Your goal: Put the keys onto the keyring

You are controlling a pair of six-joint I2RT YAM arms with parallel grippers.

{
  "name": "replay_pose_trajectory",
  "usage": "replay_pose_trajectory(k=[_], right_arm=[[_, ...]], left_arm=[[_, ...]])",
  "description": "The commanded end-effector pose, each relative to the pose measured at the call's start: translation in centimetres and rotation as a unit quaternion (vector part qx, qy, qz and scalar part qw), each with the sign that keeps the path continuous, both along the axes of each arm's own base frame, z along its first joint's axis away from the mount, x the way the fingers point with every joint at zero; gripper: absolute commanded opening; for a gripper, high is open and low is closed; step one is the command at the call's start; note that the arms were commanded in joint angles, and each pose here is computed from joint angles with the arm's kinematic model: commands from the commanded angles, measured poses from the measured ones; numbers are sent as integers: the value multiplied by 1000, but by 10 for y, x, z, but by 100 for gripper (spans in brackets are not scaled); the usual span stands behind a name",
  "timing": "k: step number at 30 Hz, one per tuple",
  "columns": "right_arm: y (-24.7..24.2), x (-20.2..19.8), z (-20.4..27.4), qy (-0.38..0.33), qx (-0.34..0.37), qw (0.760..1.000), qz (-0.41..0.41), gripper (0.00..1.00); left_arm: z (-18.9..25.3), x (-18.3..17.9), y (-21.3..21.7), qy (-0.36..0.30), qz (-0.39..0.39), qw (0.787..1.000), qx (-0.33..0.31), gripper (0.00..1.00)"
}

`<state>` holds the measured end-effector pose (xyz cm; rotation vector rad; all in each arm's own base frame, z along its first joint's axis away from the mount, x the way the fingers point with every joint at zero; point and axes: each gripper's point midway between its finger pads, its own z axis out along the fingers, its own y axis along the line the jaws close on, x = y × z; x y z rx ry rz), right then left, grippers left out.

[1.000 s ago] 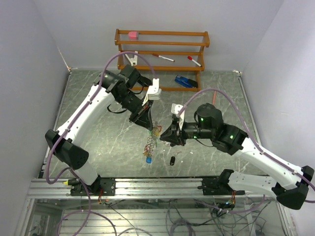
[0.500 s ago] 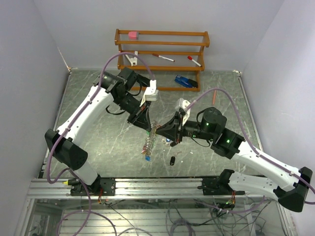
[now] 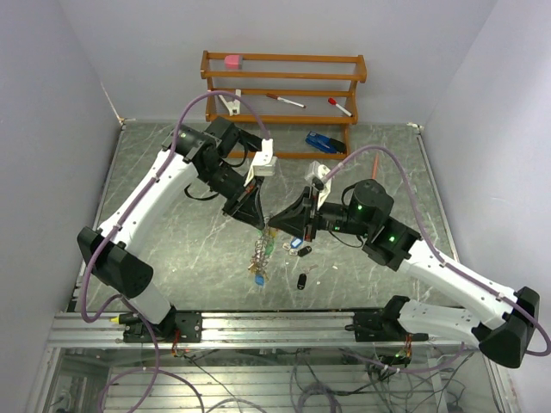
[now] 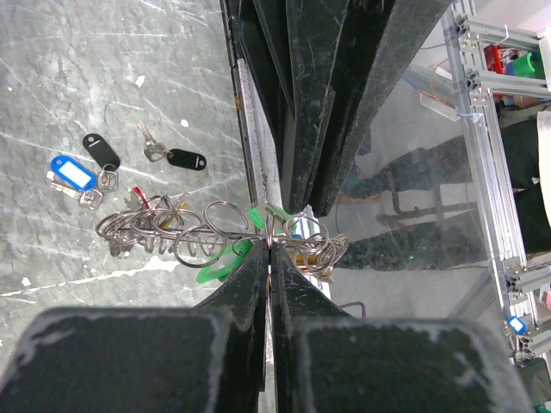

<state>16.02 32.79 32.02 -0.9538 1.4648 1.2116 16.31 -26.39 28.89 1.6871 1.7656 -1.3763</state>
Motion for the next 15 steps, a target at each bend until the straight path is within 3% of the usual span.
replay_pose_trajectory(k=[1,15], right_arm=[[5,-4,15,-3,26,1000,18,7],[7,-8,4,19,24,999,31,4]], left_arm=[[23,-3,-2,-24,-5,999,-39,7],[33,-3,-4,-29,-4,998,-49,7]])
